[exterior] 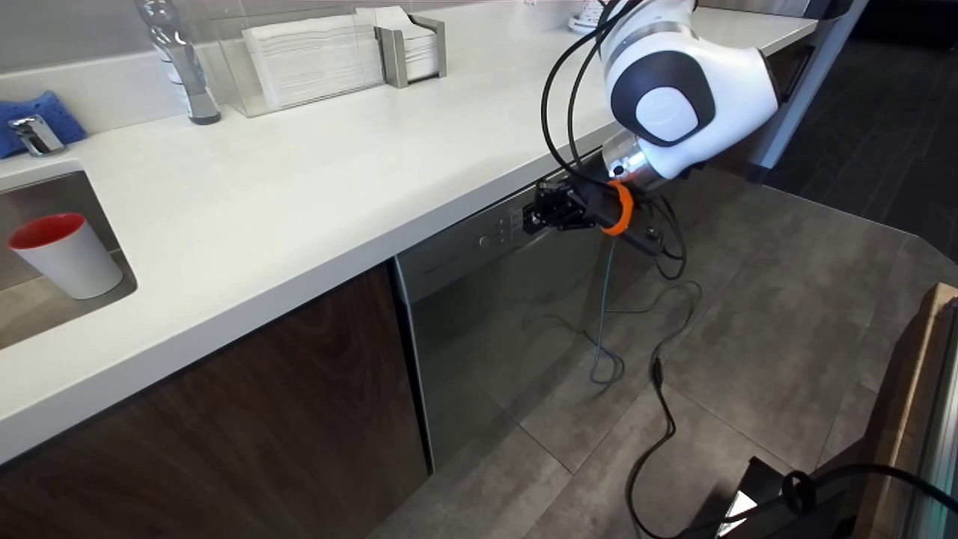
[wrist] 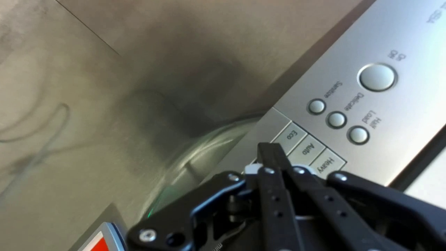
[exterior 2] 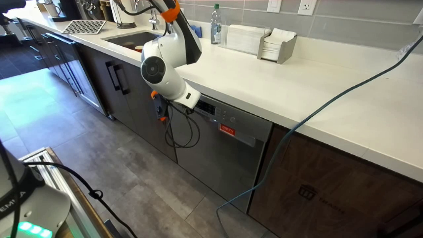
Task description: Press a button on the dishwasher
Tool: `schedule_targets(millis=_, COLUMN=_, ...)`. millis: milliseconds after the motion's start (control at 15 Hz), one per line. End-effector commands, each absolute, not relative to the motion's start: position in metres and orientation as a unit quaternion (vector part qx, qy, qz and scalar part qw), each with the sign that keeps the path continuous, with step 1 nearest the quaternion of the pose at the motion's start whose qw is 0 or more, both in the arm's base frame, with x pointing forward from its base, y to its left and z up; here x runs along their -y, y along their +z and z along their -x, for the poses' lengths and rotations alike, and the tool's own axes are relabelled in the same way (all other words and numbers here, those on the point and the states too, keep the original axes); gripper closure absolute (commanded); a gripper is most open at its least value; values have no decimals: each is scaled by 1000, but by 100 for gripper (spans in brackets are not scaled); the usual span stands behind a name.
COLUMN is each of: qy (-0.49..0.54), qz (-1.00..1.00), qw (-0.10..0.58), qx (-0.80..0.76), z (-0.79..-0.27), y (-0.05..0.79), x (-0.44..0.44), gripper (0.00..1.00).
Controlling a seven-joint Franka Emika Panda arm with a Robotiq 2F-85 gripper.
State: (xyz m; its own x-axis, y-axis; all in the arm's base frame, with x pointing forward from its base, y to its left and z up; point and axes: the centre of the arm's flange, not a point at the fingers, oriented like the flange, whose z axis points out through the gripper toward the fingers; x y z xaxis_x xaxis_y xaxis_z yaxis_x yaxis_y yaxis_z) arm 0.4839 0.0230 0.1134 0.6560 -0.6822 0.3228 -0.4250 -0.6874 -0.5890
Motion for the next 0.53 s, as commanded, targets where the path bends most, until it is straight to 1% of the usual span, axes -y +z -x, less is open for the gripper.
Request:
schedule_targets(millis=0, qy=-278, qz=863, qw=252, qx=-338, z=-484, y=108, x=-31, gripper=100)
schedule_targets(millis=467, qy=-247, qz=874, qw=250, qx=-337, z=-482, y=105, x=-38, gripper=100)
